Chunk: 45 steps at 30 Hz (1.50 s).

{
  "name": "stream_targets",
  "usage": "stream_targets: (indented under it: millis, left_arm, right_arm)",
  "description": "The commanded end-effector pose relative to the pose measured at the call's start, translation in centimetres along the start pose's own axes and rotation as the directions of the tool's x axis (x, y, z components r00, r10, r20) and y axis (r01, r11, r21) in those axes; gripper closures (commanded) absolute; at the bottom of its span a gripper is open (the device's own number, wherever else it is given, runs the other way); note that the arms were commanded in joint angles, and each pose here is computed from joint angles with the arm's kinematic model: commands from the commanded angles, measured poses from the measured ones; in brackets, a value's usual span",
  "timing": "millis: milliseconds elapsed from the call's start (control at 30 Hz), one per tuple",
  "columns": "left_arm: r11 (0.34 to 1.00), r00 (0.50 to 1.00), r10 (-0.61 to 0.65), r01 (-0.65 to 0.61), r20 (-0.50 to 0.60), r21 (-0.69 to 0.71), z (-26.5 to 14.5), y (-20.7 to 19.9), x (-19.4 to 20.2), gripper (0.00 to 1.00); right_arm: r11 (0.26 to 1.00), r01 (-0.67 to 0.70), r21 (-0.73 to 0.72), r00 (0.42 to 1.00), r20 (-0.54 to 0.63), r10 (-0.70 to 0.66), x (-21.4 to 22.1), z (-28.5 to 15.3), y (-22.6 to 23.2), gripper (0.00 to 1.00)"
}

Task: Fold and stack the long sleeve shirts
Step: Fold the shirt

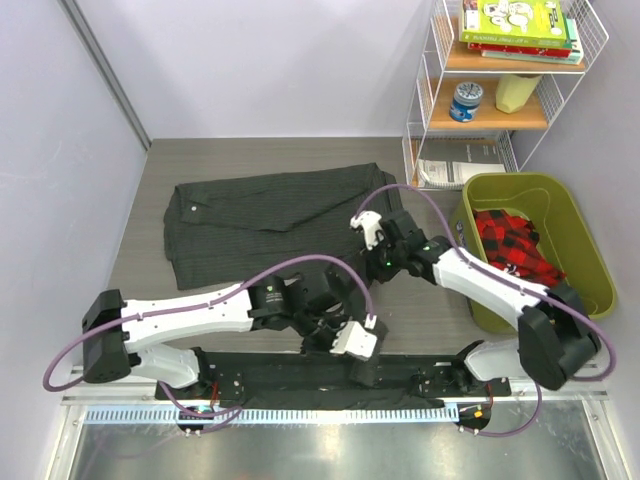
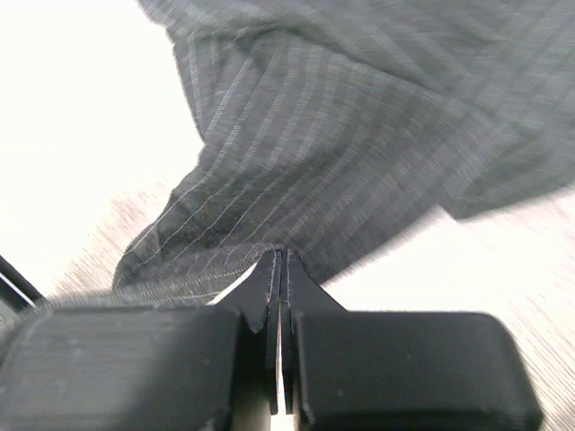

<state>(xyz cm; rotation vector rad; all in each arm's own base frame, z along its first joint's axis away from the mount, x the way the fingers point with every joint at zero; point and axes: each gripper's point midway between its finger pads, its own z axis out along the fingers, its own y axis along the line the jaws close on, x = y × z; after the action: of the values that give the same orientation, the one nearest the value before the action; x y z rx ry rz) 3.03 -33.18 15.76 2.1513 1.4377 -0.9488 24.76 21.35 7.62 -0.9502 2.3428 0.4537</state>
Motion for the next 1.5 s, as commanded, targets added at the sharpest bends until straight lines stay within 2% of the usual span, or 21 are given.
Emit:
stream_targets:
  millis: [0, 33, 100, 133, 167, 200, 233, 267, 300, 333, 433, 467, 533, 567, 600, 667, 800, 900, 1167, 1300, 1467]
  left_arm:
    - [0.993, 0.998, -0.045, 0.039, -0.052, -0.107, -2.8, -0.1, 3.4, 0.67]
    - [0.986, 0.998, -0.062, 0.059, -0.017, -0.159, -4.3, 0.2, 3.3, 0.60]
    - [0.948, 0.986, -0.167, 0.159, -0.007, -0.277, -7.1, 2.7, 5.8, 0.45]
    - [0.935, 0.978, -0.208, 0.193, -0.020, -0.298, -8.3, 2.9, 7.4, 0.42]
    - [0.885, 0.956, -0.293, 0.270, -0.001, -0.379, -10.9, 4.6, 9.9, 0.39]
    - [0.887, 0.962, -0.269, 0.230, -0.044, -0.402, -12.1, 5.1, 11.6, 0.38]
    - [0.841, 0.924, -0.378, 0.312, -0.066, -0.442, -13.8, 5.1, 14.9, 0.39]
    - [0.823, 0.908, -0.413, 0.337, -0.075, -0.458, -14.6, 5.2, 16.5, 0.39]
    - [0.836, 0.914, -0.391, 0.301, -0.113, -0.458, -15.4, 5.3, 18.0, 0.41]
    - [0.784, 0.875, -0.476, 0.377, -0.088, -0.494, -16.7, 5.1, 20.6, 0.41]
    - [0.723, 0.826, -0.558, 0.435, -0.082, -0.537, -18.9, 5.6, 24.8, 0.44]
    - [0.717, 0.821, -0.564, 0.434, -0.088, -0.546, -19.4, 5.9, 25.7, 0.47]
    - [0.701, 0.803, -0.587, 0.442, -0.101, -0.560, -19.9, 6.2, 28.3, 0.48]
    - [0.695, 0.804, -0.580, 0.404, -0.131, -0.595, -20.6, 7.1, 29.6, 0.50]
    - [0.720, 0.805, -0.570, 0.392, -0.165, -0.573, -20.2, 7.2, 30.5, 0.51]
    - [0.727, 0.799, -0.561, 0.351, -0.216, -0.590, -21.2, 7.1, 33.0, 0.53]
    - [0.756, 0.770, -0.569, 0.349, -0.290, -0.554, -21.9, 6.5, 36.2, 0.55]
    - [0.756, 0.751, -0.577, 0.343, -0.320, -0.558, -22.6, 6.4, 38.2, 0.54]
    - [0.779, 0.730, -0.561, 0.305, -0.391, -0.548, -21.3, 6.1, 42.2, 0.54]
    - [0.800, 0.734, -0.551, 0.329, -0.397, -0.502, -20.2, 4.9, 42.2, 0.67]
    - [0.826, 0.766, -0.525, 0.353, -0.371, -0.438, -19.3, 2.4, 39.8, 0.87]
  right_arm:
    - [1.000, 0.028, -0.013, 0.980, 0.196, -0.025, -3.7, -4.2, 0.4, 0.99]
    - [0.999, 0.045, -0.024, 0.979, 0.199, -0.039, -3.3, -4.4, 0.7, 0.99]
    - [0.997, 0.080, -0.017, 0.970, 0.234, -0.073, -3.3, -5.4, 0.8, 0.99]
    - [0.996, 0.084, -0.015, 0.971, 0.227, -0.078, -2.5, -5.4, 0.8, 0.99]
    - [0.996, 0.089, -0.013, 0.969, 0.232, -0.083, -2.4, -5.5, 0.9, 0.99]
    - [0.996, 0.089, -0.008, 0.966, 0.244, -0.085, -2.3, -6.0, 0.9, 0.99]
    - [0.997, 0.083, 0.003, 0.967, 0.240, -0.081, -2.0, -6.0, 0.8, 0.99]
    - [0.997, 0.078, 0.011, 0.968, 0.240, -0.079, -1.9, -6.1, 0.7, 0.99]
    - [0.997, 0.069, 0.018, 0.967, 0.244, -0.071, -1.8, -6.2, 0.6, 0.99]
    - [0.997, 0.065, 0.028, 0.965, 0.251, -0.070, -2.0, -6.5, 0.4, 0.99]
    - [0.998, 0.049, 0.047, 0.961, 0.271, -0.060, -2.6, -7.0, 0.2, 0.99]
    - [0.998, 0.046, 0.043, 0.960, 0.274, -0.056, -2.7, -7.1, 0.3, 0.99]
    - [0.998, 0.042, 0.040, 0.958, 0.282, -0.052, -3.1, -7.2, 0.3, 0.99]
    - [0.998, 0.045, 0.038, 0.957, 0.284, -0.053, -3.2, -7.3, 0.4, 0.99]
    - [0.998, 0.046, 0.036, 0.958, 0.282, -0.055, -3.2, -7.2, 0.4, 0.99]
    - [0.997, 0.058, 0.043, 0.958, 0.280, -0.068, -3.2, -7.2, 0.3, 0.99]
    - [0.997, 0.064, 0.049, 0.959, 0.275, -0.075, -3.2, -7.3, 0.2, 0.99]
    - [0.996, 0.068, 0.049, 0.957, 0.277, -0.079, -3.5, -7.5, 0.2, 0.99]
    - [0.996, 0.075, 0.054, 0.959, 0.268, -0.087, -3.6, -7.8, 0.1, 0.99]
    - [0.995, 0.080, 0.052, 0.960, 0.264, -0.091, -3.7, -8.4, 0.3, 0.99]
    - [0.996, 0.089, -0.003, 0.958, 0.276, -0.085, -3.1, -9.9, 1.7, 0.99]
